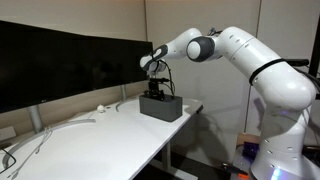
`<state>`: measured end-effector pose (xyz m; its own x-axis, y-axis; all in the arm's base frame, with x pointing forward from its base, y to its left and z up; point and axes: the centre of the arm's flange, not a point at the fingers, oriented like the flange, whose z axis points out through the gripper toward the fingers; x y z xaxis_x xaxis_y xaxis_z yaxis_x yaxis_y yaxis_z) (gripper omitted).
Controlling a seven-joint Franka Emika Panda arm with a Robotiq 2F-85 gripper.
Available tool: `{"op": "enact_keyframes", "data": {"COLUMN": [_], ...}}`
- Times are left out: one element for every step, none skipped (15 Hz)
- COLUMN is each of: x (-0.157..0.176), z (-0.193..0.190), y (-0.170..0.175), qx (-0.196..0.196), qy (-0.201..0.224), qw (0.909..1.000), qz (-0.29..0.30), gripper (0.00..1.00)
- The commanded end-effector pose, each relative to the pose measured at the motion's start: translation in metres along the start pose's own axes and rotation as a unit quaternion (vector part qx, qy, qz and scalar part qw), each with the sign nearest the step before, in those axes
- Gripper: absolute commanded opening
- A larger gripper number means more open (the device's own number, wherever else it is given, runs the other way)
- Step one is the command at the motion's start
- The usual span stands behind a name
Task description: Pick up the clothes from the box and put them on the table
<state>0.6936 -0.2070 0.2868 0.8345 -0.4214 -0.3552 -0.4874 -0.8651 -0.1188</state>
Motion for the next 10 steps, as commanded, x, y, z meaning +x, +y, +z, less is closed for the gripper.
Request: {"op": "enact_keyframes", "data": {"x": [0.009,0.008,0.007,0.007,0.007,0.007,0.007,0.008,0.008,0.009], "z": [0.003,0.002,0.002,0.002,0.002,0.003,0.004,0.004,0.004,0.005], "y": [-0.003,-0.006,-0.008,-0.011,-0.014,-0.015,-0.017,-0.018,-0.02,-0.021], "qx": [-0.005,-0.018,-0.027,-0.037,-0.044,-0.051,-0.058,-0.063,-0.066,-0.069], "qy": [0.0,0.01,0.015,0.017,0.017,0.017,0.018,0.019,0.019,0.019], "qw": [0.9999,0.9997,0.9993,0.999,0.9987,0.9983,0.9979,0.9975,0.9973,0.9971], "qz": [0.014,0.016,0.019,0.022,0.022,0.023,0.023,0.024,0.024,0.024], "gripper": [1.0,1.0,0.77,0.74,0.67,0.6,0.55,0.47,0.42,0.35]}}
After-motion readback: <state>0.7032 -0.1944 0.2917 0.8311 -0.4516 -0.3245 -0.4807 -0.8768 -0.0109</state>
